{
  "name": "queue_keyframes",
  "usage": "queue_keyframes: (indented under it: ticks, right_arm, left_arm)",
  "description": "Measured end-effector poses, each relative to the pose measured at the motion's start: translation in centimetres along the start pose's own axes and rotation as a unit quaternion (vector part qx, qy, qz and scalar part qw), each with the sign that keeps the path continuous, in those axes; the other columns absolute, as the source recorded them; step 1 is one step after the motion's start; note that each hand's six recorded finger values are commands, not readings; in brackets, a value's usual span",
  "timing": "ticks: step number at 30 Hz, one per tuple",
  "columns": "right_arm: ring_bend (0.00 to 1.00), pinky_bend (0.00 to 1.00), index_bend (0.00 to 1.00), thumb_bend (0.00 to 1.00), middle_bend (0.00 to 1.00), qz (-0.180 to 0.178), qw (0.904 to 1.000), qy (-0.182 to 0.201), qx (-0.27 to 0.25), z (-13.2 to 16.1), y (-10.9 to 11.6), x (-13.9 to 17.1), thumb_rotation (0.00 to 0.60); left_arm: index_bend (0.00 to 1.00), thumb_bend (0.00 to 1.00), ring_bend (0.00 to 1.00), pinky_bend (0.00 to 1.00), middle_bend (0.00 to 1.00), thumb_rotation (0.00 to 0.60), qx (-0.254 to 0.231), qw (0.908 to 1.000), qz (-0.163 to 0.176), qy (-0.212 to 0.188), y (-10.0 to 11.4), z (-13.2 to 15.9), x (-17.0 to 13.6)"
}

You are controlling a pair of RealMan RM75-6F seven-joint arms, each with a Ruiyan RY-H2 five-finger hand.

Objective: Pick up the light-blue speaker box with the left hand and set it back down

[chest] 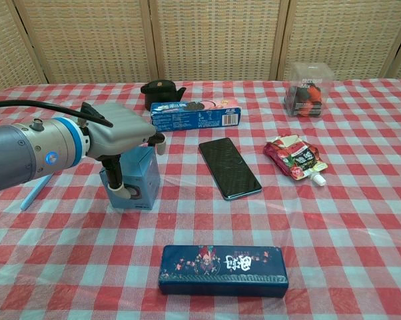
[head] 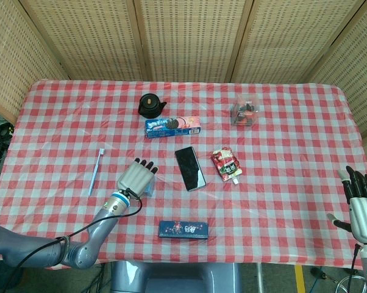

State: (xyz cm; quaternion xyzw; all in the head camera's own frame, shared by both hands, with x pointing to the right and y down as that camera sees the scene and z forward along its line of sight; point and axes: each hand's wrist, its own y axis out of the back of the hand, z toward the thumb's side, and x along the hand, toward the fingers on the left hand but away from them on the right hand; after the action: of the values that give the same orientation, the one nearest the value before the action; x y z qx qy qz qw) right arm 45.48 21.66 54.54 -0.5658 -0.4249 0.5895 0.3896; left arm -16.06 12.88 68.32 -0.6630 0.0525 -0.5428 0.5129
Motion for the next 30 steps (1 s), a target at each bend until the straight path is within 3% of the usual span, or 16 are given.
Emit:
queue_keyframes:
  ticks: [4,12,17,20,21,24,27,28,30]
  right_arm:
    - [0.0,0.0,0.0,0.0,0.0,0.0,1.0,-0.001,0.002,-0.1,0.0,0.0,0.6]
    - [0.0,0.0,0.0,0.0,0.0,-0.001,1.0,0.0,0.0,0.0,0.0,0.0,0.6]
    - [0.0,0.0,0.0,0.0,0.0,-0.003,1.0,0.0,-0.002,-0.1,0.2,0.1,0.6]
    - [0.0,0.0,0.0,0.0,0.0,-0.004,1.0,0.002,-0.001,0.1,0.2,0.1,0.6]
    - [0.0,0.0,0.0,0.0,0.0,-0.003,1.0,0.003,0.0,0.1,0.1,0.1,0.6]
    - [0.0,0.0,0.0,0.0,0.0,0.0,1.0,0.006,0.003,0.4,-0.1,0.1,0.6]
    - [0.0,0.0,0.0,0.0,0.0,0.001,1.0,0.007,0.004,0.6,-0.2,0.0,0.6]
    - [0.0,0.0,0.0,0.0,0.0,0.001,1.0,0.007,0.004,0.6,-0.2,0.0,0.6]
    - [0.0,0.0,0.0,0.0,0.0,0.001,1.0,0.006,0.006,0.6,-0.2,0.0,0.6]
  left_arm:
    - [0.42,0.0,0.38,0.39,0.4,0.6,0.012,0.9999,0.003,0.008,0.0,-0.1,0.1]
    - [0.47,0.0,0.41,0.39,0.43,0.6,0.0,0.9995,0.027,0.015,0.6,-0.6,0.0]
    - [0.48,0.0,0.41,0.37,0.43,0.6,-0.083,0.9952,0.051,0.005,1.3,-1.4,-0.2]
    - [0.49,0.0,0.41,0.37,0.43,0.6,-0.177,0.9817,0.07,-0.004,1.6,-2.1,-0.4]
    - [0.49,0.0,0.41,0.37,0.43,0.6,-0.211,0.9745,0.075,-0.006,1.5,-2.5,-0.4]
    - [0.49,0.0,0.41,0.36,0.43,0.6,-0.332,0.9384,0.094,-0.018,1.2,-3.7,-0.3]
    - [0.5,0.0,0.41,0.36,0.43,0.6,-0.45,0.8853,0.111,-0.036,0.7,-5.0,0.0]
    - [0.5,0.0,0.41,0.36,0.43,0.6,-0.49,0.8628,0.116,-0.043,0.3,-5.6,0.2]
    - [0.5,0.0,0.41,0.36,0.43,0.6,-0.539,0.8316,0.122,-0.054,-0.3,-6.4,0.4]
